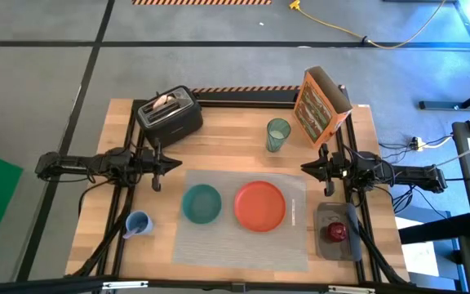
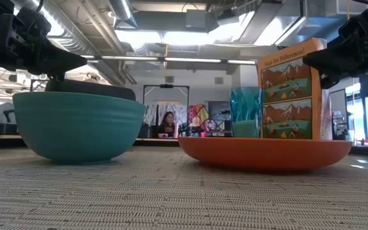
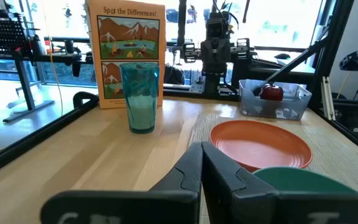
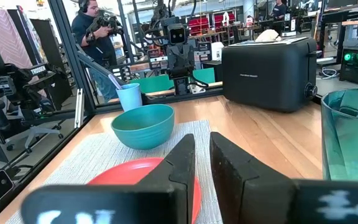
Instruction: Arrange a breakfast setting
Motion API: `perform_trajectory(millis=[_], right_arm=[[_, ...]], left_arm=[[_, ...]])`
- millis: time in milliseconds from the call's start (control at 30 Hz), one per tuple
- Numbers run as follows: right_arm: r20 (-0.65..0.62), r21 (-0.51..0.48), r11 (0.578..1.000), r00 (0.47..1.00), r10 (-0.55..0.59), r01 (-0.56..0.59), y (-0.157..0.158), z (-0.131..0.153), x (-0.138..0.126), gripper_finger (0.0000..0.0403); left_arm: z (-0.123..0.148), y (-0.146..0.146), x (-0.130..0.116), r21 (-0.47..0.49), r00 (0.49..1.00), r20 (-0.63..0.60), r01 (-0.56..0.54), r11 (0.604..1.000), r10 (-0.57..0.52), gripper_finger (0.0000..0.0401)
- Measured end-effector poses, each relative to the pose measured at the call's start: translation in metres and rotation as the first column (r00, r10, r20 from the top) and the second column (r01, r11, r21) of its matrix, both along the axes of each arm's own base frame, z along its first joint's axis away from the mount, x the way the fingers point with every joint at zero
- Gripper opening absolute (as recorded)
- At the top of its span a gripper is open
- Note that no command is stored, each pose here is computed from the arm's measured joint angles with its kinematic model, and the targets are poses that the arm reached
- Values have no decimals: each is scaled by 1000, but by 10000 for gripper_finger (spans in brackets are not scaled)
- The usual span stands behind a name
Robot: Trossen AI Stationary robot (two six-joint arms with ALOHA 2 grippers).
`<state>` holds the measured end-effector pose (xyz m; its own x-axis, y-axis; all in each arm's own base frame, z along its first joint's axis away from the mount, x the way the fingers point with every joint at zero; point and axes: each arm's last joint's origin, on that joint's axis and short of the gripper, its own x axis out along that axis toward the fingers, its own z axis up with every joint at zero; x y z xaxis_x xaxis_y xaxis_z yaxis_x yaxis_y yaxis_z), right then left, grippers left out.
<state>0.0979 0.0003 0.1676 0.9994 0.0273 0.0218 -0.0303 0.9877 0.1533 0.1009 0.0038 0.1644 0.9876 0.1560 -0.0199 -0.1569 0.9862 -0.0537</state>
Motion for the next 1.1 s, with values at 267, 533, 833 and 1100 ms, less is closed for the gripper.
perform_trajectory(millis=[267, 533, 833, 1100], right_arm=[[26, 197, 979, 998, -56, 50, -2, 3, 0, 42], [6, 709, 668, 946, -325, 225, -10, 2, 0, 42], [-1, 762, 603, 933, -360, 234, -11, 2, 1, 42], [199, 766, 643, 957, -212, -16, -6, 33, -2, 42]], left_arm=[[0, 0, 0, 0, 1000, 0, 0, 1000, 0, 1], [0, 0, 0, 0, 1000, 0, 0, 1000, 0, 1], [0, 0, 0, -6, 1000, 2, 0, 1000, 0, 1], [10, 1, 0, -250, 989, 139, -7, 968, 43, 1]])
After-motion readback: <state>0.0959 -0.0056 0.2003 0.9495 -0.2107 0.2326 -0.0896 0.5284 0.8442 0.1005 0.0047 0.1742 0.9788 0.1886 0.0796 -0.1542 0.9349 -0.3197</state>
